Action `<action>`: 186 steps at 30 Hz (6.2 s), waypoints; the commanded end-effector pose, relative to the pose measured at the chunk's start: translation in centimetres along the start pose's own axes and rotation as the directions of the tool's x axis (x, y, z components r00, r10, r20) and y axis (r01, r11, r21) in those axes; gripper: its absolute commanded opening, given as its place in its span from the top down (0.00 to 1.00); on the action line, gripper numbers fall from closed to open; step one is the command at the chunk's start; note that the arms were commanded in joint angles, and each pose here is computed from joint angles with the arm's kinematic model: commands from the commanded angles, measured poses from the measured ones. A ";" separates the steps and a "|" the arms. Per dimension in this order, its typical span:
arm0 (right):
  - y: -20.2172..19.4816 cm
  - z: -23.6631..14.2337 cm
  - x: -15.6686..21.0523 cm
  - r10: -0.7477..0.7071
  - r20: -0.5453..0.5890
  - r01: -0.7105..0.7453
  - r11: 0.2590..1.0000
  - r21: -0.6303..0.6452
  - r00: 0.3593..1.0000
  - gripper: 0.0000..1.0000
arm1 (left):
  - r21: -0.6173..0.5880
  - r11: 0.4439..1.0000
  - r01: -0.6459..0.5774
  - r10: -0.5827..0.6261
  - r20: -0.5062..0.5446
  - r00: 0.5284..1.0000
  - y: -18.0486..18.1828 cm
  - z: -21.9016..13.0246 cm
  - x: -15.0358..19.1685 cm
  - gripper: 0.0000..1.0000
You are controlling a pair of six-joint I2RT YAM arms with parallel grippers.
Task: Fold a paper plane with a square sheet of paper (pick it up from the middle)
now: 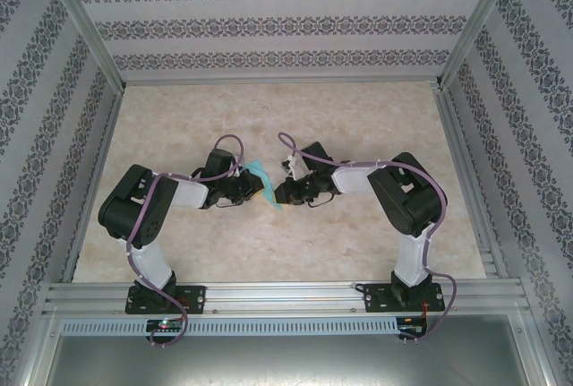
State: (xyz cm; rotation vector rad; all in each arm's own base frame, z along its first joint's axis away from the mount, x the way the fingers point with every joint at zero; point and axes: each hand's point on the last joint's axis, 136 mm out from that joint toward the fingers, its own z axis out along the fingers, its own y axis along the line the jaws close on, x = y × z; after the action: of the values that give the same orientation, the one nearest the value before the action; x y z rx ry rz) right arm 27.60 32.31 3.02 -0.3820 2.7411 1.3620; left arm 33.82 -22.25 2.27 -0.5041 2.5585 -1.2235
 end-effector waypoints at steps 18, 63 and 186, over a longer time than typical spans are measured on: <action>-1.6 0.9 0.9 0.009 -0.059 -0.003 0.996 0.091 0.998 0.90 | -0.089 0.995 0.044 -0.046 -0.026 0.999 2.9 0.5 1.2 0.85; -0.9 1.9 0.6 -0.042 -0.087 0.056 0.983 0.175 0.995 0.96 | -0.183 0.981 0.057 -0.062 -0.021 0.998 4.5 0.1 1.4 0.91; -7.7 1.9 4.9 0.058 -0.198 0.025 0.920 0.390 0.978 1.00 | -0.418 0.908 0.026 0.058 0.186 0.981 9.8 -6.3 -11.8 0.89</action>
State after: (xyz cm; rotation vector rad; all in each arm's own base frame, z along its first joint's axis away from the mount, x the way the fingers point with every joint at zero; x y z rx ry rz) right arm 29.21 33.89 1.50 -0.5645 2.7660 1.0607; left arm 39.12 -14.04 1.87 -0.4692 2.6505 -0.8606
